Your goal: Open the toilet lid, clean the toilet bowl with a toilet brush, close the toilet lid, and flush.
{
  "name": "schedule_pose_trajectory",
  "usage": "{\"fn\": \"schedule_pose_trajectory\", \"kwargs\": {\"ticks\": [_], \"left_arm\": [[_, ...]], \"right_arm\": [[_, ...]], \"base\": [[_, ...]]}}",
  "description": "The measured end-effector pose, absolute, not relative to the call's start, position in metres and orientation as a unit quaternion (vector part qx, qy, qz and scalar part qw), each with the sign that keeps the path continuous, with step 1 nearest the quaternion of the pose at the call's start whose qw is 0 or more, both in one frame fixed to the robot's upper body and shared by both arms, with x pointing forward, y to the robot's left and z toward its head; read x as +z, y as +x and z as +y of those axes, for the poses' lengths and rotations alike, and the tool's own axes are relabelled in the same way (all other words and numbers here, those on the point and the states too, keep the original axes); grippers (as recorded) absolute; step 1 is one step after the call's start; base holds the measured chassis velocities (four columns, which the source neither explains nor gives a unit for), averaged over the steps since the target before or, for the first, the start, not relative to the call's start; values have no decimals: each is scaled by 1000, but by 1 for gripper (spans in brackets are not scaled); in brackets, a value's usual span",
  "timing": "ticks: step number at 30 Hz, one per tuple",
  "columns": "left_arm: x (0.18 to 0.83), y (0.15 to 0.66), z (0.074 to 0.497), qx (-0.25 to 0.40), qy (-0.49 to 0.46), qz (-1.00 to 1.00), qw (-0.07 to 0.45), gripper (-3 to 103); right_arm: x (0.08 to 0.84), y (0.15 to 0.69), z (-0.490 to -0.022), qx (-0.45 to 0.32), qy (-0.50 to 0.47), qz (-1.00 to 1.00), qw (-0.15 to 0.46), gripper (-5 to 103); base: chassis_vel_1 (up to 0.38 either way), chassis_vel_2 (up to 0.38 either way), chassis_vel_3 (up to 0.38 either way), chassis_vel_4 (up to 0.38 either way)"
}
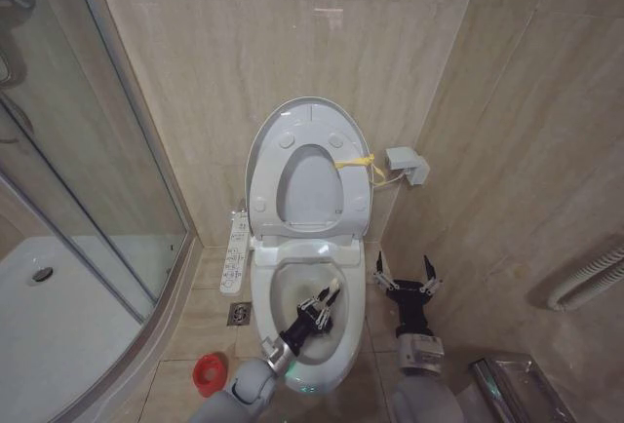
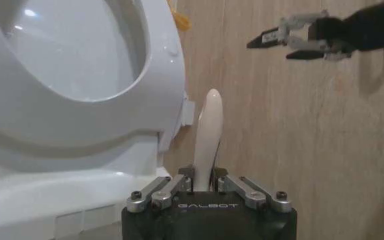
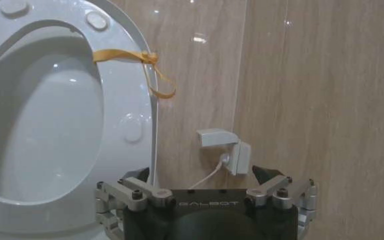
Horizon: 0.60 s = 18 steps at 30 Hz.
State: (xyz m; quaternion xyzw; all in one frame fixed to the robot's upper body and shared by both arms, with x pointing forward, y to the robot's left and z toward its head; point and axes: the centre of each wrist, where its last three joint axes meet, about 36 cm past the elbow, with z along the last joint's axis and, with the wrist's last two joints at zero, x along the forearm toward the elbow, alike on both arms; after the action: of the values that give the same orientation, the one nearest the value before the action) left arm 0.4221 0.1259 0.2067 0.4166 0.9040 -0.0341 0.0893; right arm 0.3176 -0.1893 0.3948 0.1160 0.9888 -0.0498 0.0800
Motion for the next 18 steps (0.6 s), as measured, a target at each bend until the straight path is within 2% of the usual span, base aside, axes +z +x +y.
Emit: {"fn": "schedule_pose_trajectory", "kwargs": {"ticks": [8,18], "left_arm": [[207,437,129,-22,409,907,96,16],[233,467,80,-34,438,890,121,16]], "right_arm": [[395,318,-189,-50,116,989,80,100],[395,318,-189,-50,116,989,80,100]], "base": [[0,0,0,0],[0,0,0,0]]}}
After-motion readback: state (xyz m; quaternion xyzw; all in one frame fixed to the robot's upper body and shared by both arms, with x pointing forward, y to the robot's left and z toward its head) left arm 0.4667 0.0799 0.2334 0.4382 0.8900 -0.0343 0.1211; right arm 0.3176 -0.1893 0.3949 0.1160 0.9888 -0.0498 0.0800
